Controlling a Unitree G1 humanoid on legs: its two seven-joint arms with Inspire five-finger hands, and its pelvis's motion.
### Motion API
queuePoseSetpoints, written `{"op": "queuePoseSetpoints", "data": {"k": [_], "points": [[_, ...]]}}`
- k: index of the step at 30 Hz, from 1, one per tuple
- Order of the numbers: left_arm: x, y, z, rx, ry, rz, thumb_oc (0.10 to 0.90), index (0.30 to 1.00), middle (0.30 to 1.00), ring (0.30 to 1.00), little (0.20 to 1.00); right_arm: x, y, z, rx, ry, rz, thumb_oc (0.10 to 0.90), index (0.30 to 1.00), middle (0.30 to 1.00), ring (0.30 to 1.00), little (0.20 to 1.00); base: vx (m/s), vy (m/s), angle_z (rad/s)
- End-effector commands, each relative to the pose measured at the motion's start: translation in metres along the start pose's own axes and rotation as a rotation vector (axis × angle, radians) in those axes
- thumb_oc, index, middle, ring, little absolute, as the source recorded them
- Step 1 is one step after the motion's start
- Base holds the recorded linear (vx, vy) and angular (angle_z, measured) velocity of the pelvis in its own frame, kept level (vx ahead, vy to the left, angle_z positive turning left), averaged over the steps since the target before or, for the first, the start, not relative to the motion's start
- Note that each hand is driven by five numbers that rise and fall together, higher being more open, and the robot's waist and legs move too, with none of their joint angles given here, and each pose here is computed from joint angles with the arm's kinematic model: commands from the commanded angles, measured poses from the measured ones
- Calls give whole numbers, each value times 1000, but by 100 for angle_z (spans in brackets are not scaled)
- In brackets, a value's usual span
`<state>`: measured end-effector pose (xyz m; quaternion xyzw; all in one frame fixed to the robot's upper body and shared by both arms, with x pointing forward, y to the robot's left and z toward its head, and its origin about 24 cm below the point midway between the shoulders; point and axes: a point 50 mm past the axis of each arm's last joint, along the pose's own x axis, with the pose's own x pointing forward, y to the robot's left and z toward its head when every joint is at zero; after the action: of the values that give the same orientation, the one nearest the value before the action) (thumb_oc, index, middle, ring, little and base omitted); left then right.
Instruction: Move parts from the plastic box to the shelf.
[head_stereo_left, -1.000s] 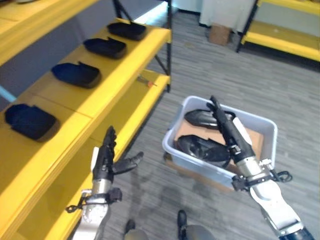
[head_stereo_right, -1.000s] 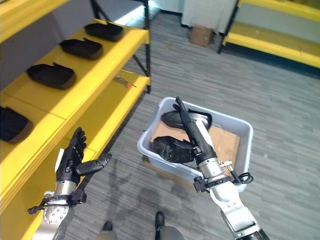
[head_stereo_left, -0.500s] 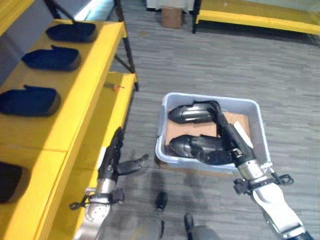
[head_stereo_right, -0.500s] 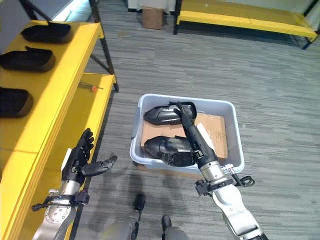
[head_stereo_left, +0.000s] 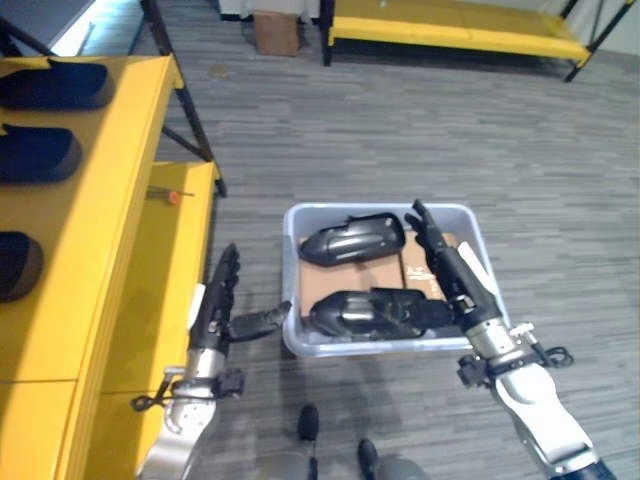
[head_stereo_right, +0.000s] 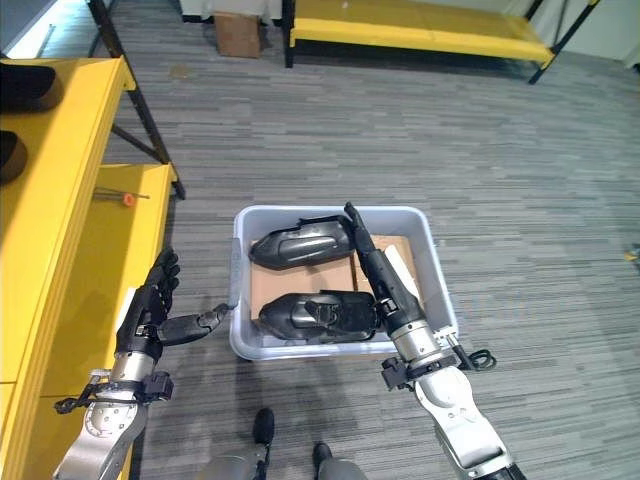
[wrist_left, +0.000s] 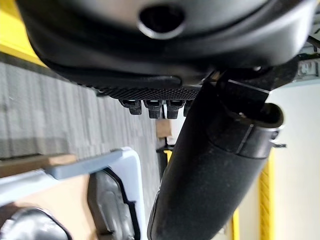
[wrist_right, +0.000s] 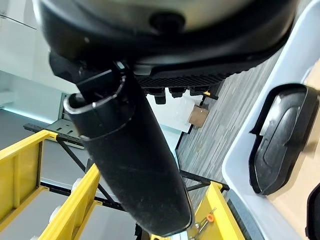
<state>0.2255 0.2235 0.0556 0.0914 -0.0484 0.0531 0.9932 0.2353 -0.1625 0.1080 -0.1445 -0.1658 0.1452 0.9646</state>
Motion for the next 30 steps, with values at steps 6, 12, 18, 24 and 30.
{"op": "queuePoseSetpoints", "data": {"k": [6, 12, 18, 24, 30], "points": [[7, 10, 48, -56, -260, 38, 900, 1000, 1000, 1000, 1000, 34, 3, 48, -11, -301, -16, 900, 1000, 1000, 1000, 1000, 54, -126, -48], [5, 14, 43, -71, -235, 80, 900, 1000, 1000, 1000, 1000, 34, 1, 52, -28, -310, -26, 900, 1000, 1000, 1000, 1000, 92, -248, 7], [5, 12, 44, -110, -232, 82, 900, 1000, 1000, 1000, 1000, 30, -10, 51, -39, -301, -59, 900, 1000, 1000, 1000, 1000, 60, -304, 13], [5, 9, 43, -114, -230, 80, 900, 1000, 1000, 1000, 1000, 33, -20, 56, -112, -329, -99, 900, 1000, 1000, 1000, 1000, 23, -156, 17], [8, 9, 51, -115, -264, 82, 900, 1000, 1000, 1000, 1000, 48, -37, 76, -263, -423, -168, 900, 1000, 1000, 1000, 1000, -9, -74, 8]]}}
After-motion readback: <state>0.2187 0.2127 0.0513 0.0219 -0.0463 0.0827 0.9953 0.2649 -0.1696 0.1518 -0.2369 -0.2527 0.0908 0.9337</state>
